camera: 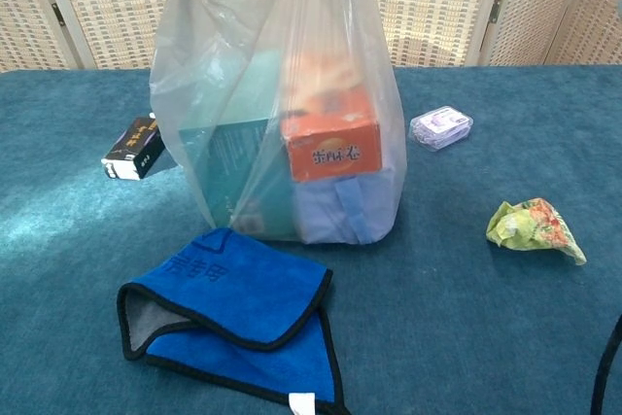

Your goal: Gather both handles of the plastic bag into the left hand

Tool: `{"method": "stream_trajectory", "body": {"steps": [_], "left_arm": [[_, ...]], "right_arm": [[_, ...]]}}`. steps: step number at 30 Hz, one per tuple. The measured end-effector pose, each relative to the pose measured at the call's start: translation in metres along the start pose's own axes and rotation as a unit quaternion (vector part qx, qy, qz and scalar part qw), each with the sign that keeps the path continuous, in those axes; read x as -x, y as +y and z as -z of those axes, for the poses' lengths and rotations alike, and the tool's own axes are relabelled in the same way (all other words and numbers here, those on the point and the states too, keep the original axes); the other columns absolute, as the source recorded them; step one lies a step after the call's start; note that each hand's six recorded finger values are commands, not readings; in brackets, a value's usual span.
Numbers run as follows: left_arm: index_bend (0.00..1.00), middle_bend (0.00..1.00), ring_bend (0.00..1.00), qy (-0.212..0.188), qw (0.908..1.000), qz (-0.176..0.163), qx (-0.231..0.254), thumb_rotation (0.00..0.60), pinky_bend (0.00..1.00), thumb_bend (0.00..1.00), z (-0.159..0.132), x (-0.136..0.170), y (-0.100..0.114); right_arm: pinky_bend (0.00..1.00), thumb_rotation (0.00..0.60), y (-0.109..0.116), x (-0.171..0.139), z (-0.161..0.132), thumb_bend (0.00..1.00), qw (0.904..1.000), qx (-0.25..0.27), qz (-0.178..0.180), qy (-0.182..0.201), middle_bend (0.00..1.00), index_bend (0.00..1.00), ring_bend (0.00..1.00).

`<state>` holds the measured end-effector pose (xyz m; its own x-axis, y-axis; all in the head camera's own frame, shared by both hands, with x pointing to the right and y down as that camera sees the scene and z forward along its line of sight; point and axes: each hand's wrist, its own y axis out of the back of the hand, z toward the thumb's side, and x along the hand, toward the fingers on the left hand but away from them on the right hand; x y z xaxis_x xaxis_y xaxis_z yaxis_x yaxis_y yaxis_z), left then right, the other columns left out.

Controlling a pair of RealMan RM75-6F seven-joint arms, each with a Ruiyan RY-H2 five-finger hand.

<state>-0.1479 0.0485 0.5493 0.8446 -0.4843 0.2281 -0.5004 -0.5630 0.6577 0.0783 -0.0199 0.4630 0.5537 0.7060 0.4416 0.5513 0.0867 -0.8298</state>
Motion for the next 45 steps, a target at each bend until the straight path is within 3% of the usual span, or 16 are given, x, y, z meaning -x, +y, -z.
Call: {"method": "stream_trajectory", "body": {"steps": [11,20,29,34,39,45], "left_arm": [[0.19,0.21,0.26,0.001,1.0000,0.004,-0.002,0.349,0.32,0.36,-0.001,-0.007,-0.002],[0.20,0.21,0.26,-0.005,0.9998,-0.015,-0.015,0.331,0.32,0.36,-0.002,-0.004,0.006],[0.20,0.21,0.22,-0.001,0.9988,-0.035,-0.034,0.129,0.29,0.36,0.000,0.005,0.013],[0.18,0.20,0.16,-0.002,0.9987,-0.036,-0.036,0.078,0.23,0.36,0.000,0.006,0.013],[0.13,0.11,0.08,-0.004,0.9986,-0.034,-0.040,0.008,0.13,0.36,-0.002,0.008,0.014],[0.11,0.09,0.05,-0.007,0.9987,-0.034,-0.038,0.000,0.09,0.36,-0.003,0.011,0.014]], "right_arm": [[0.12,0.600,0.000,0.001,-0.006,0.08,0.9999,0.005,-0.007,0.005,0.09,0.00,0.04],[0.12,0.600,0.006,-0.005,-0.002,0.08,0.9999,0.001,-0.011,0.004,0.09,0.00,0.03],[0.11,0.600,0.016,-0.004,0.004,0.07,1.0000,0.007,-0.002,-0.006,0.09,0.00,0.02],[0.11,0.600,0.016,-0.006,0.002,0.07,1.0000,0.006,-0.005,-0.004,0.09,0.00,0.02],[0.10,0.600,0.015,-0.007,0.002,0.07,0.9999,0.005,-0.009,-0.006,0.09,0.00,0.01],[0.09,0.600,0.012,-0.009,0.001,0.07,0.9999,0.002,-0.016,-0.007,0.08,0.00,0.00]]}}
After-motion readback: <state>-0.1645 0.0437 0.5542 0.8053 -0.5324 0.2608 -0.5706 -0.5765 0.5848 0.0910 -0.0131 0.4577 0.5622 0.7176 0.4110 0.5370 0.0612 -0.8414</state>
